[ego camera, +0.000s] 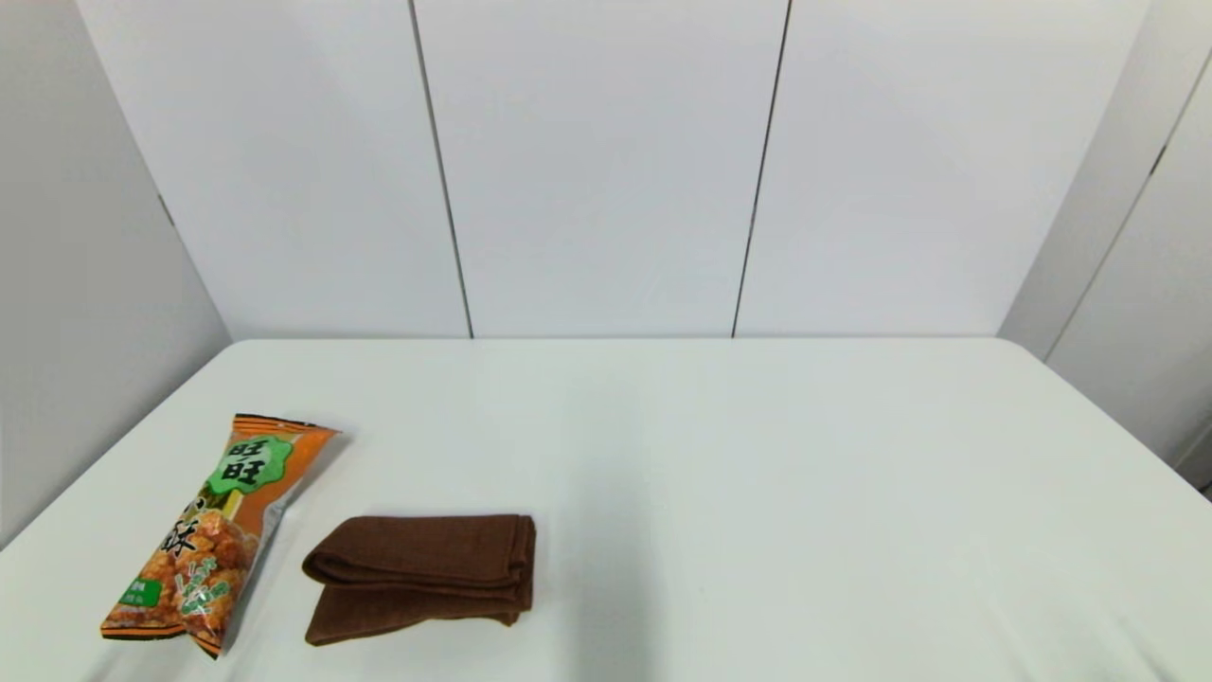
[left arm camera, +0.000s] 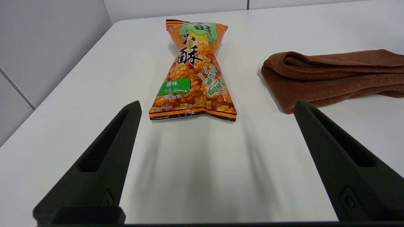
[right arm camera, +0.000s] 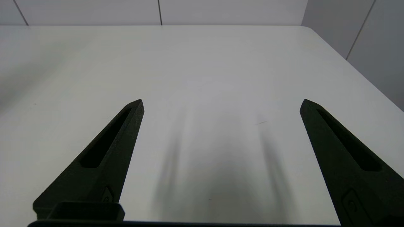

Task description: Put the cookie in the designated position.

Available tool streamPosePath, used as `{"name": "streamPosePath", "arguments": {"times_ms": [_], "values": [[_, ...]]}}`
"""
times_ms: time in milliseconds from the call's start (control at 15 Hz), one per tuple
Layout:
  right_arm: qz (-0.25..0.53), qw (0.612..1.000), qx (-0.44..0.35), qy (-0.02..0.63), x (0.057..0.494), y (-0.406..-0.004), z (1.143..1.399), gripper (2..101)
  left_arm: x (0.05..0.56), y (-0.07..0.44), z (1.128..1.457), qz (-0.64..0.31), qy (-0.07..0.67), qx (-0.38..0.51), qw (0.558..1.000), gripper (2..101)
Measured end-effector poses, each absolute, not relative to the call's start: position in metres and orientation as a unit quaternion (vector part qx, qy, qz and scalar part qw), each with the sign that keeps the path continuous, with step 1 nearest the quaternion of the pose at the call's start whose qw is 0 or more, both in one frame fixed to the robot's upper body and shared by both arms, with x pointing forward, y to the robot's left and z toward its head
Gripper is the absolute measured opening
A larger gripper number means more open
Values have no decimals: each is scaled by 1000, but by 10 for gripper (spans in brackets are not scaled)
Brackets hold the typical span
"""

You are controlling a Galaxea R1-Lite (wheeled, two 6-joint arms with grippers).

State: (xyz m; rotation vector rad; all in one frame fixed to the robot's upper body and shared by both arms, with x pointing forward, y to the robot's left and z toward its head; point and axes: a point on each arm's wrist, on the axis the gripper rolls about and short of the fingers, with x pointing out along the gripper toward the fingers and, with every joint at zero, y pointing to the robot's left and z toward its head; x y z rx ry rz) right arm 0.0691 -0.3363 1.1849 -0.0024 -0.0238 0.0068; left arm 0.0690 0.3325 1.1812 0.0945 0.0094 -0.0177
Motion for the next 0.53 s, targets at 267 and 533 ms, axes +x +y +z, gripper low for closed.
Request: {"name": "streamPosePath", "arguments": {"times_ms": [267, 533], "values": [[-2, 1000, -2, -12, 69, -337, 1185, 979, 69, 333, 1181, -8, 4, 47, 999, 978], [-3, 1000, -1, -12, 69, -337, 1185, 979, 69, 333, 1181, -8, 4, 47, 999, 978]]}}
